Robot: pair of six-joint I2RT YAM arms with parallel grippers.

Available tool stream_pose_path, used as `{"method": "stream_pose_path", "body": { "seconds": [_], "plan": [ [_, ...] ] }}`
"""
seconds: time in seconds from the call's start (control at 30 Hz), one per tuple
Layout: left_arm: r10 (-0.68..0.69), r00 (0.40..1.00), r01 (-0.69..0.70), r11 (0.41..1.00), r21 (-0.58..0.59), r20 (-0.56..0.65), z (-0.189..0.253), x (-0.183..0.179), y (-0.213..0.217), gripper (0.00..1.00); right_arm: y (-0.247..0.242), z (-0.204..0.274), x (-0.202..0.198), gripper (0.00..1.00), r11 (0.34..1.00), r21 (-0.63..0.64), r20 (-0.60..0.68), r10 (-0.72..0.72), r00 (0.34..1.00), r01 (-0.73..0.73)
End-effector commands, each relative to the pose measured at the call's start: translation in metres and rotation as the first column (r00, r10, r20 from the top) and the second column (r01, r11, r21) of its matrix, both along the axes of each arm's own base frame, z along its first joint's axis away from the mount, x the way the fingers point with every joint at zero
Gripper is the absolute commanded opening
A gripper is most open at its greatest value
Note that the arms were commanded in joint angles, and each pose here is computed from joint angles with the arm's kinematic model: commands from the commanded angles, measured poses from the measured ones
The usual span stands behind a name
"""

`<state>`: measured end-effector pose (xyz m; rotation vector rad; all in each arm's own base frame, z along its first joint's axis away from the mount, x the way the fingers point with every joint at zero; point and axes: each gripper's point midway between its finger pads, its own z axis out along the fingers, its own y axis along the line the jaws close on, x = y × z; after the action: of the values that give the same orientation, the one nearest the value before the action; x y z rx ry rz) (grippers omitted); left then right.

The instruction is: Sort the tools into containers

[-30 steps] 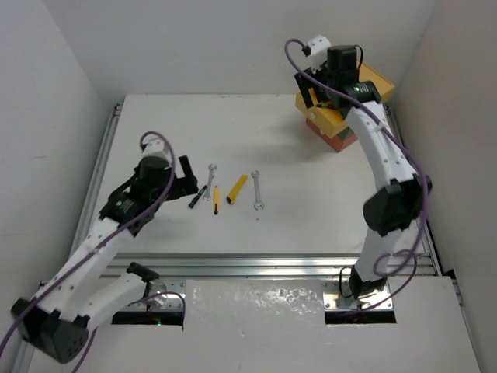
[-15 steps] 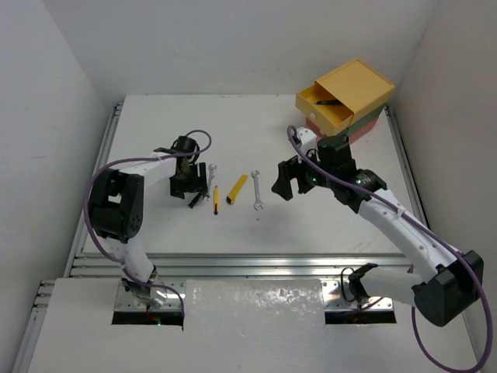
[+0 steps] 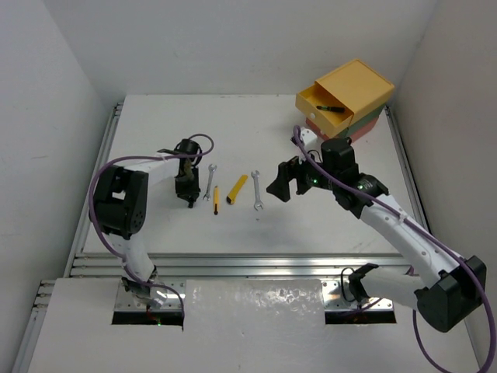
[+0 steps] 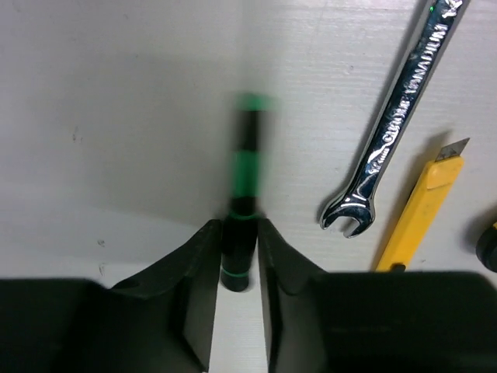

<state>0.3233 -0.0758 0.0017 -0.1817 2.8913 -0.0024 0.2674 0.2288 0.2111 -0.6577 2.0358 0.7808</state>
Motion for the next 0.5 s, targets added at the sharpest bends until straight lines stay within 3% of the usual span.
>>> {"method": "stream_pose_path", "body": {
  "seconds": [0.0,0.1,0.17,0.27,0.33,0.37,0.47],
  "plan": [
    [-0.007,0.998,0.008,1.0,0.03,-0.056,-0.015,-0.018,0.001,0.21,0.012,0.025,-0.001,0.95,0.994,0.105,0.064,0.015,0.998,-0.022],
    [-0.009,0.999,0.009,1.0,-0.001,0.032,0.015,-0.012,-0.008,0.0,0.027,0.019,-0.014,0.99,0.972,0.22,0.028,0.079,0.996,-0.083],
    [-0.031,0.994,0.036,0.998,-0.046,0.109,0.034,-0.012,-0.022,0.0,0.035,0.018,-0.017,0.99,0.954,0.291,-0.026,0.088,0.996,-0.077],
    [-0.056,0.956,0.124,0.966,-0.227,0.287,0.082,-0.013,-0.06,0.0,0.042,0.016,-0.013,0.99,0.923,0.384,-0.117,0.057,0.991,-0.008],
    [-0.084,0.892,0.294,0.855,-0.427,0.445,0.129,-0.024,-0.105,0.0,0.047,0.019,-0.011,0.99,0.872,0.486,-0.165,0.036,0.986,0.049],
    [-0.085,0.86,0.389,0.748,-0.538,0.503,0.162,-0.042,-0.127,0.0,0.047,0.019,-0.002,0.99,0.854,0.513,-0.176,0.004,0.984,0.088],
    [-0.042,0.793,0.519,0.568,-0.639,0.608,0.206,-0.061,-0.153,0.0,0.055,0.019,0.008,0.98,0.823,0.547,-0.23,-0.03,0.973,0.155]
  ]
}}
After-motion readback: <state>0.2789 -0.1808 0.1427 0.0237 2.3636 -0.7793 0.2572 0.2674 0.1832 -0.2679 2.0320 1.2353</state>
